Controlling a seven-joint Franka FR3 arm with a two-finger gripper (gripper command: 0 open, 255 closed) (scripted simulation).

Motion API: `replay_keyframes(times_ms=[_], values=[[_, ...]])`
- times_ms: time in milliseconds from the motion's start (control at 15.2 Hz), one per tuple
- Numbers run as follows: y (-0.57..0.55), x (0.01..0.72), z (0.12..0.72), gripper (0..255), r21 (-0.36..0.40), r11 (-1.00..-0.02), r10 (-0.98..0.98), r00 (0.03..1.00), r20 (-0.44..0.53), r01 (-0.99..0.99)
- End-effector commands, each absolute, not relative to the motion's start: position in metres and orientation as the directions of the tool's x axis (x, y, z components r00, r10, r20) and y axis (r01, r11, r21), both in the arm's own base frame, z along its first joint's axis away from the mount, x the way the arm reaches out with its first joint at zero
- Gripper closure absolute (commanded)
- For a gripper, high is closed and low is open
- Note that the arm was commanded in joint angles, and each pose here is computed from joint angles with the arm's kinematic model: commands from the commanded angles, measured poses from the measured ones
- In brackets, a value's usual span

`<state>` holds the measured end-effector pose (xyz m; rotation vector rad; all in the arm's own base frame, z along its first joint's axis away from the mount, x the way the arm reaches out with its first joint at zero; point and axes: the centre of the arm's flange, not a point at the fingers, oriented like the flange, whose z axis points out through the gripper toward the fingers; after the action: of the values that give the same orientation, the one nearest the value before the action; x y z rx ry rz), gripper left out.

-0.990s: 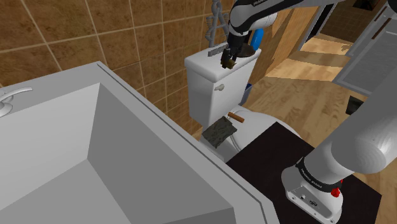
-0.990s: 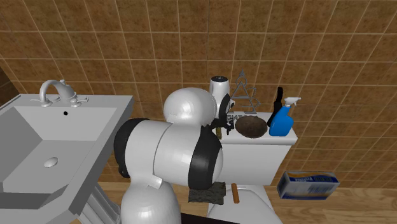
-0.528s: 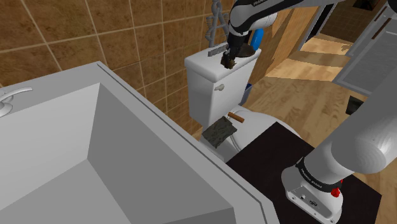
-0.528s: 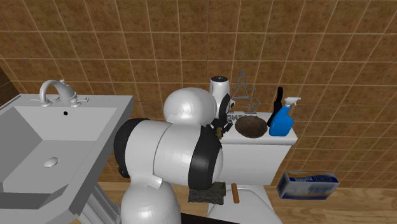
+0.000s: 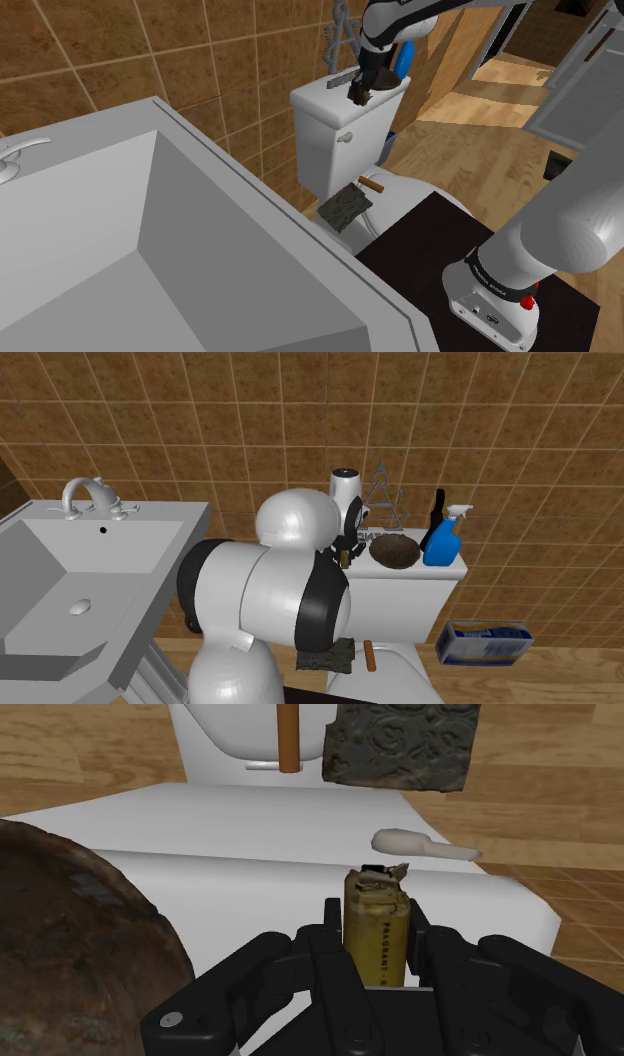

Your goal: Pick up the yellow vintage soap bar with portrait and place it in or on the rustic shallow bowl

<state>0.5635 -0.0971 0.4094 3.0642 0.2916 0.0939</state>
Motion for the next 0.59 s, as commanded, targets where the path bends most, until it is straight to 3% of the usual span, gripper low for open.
replay_keyframes(times_ms=[0,528], values=[[-0.097,0.564,0.420,255,0.068,-0.980,0.190,0.980,0.055,0.186],[-0.097,0.564,0.463,255,0.068,-0.980,0.190,0.980,0.055,0.186]])
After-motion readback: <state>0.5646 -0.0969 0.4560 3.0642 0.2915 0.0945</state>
